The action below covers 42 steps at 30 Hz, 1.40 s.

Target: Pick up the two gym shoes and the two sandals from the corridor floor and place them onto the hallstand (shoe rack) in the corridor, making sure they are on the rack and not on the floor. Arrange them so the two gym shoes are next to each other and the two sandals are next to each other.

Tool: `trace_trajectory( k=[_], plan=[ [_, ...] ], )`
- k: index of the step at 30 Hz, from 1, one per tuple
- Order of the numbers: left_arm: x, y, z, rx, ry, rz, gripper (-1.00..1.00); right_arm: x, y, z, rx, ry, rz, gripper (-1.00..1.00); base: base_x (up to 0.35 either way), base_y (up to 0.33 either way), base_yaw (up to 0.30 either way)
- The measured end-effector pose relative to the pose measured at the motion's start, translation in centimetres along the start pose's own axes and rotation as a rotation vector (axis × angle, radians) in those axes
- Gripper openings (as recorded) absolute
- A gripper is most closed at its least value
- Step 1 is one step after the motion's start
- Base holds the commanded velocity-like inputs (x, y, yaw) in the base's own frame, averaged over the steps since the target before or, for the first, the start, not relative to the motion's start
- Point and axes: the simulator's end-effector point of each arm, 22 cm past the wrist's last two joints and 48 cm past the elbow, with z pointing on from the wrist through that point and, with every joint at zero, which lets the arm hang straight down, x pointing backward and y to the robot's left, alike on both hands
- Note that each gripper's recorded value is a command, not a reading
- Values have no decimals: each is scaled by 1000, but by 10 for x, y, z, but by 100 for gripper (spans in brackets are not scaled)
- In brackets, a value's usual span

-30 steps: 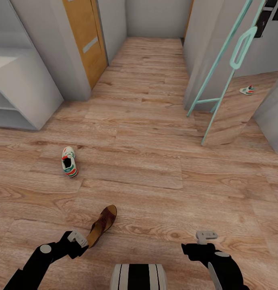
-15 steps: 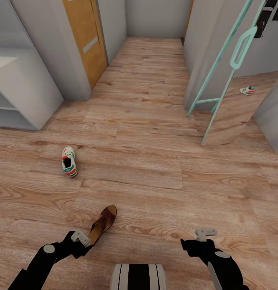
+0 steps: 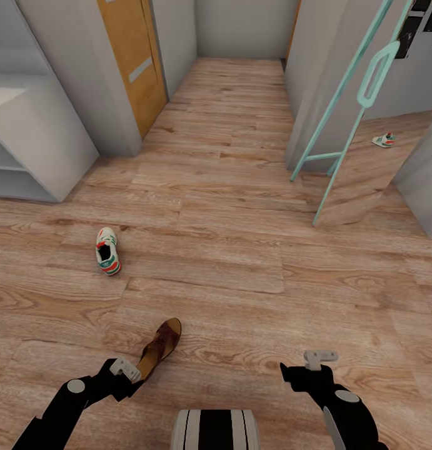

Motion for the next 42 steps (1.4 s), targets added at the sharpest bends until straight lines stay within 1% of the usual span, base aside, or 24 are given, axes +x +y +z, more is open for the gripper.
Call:
trace_trajectory(
  k=[7, 8, 9, 18, 26, 33, 42],
  plan=[
    [0, 0, 0, -1, -1, -1, 100, -9, -1, 0, 1, -39, -1, 100, 7, 16, 0],
    [0, 1, 0, -1, -1, -1, 100, -70, 0, -11, 1, -322, -3, 100, 81, 169, 0],
    [0, 1, 0, -1, -1, -2, 100, -77, 0, -14, 1, -355, -3, 100, 94, 192, 0],
    [-1, 1, 0, -1, -2, -1, 100, -77, -1, -14, 1, -356, -3, 100, 63, 108, 0],
    [-1, 0, 0, -1, -2, -1, 100, -77, -1, -14, 1, -355, -3, 100, 19, 9, 0],
    [-1, 0, 0, -1, -2, 0, 100, -77, -1, -14, 2, -355, -2, 100, 190, 1, 0],
    [-1, 0, 0, 0, -3, 2, 100, -76, -2, -14, 4, -353, 0, 100, 14, 0, 0]
  ],
)
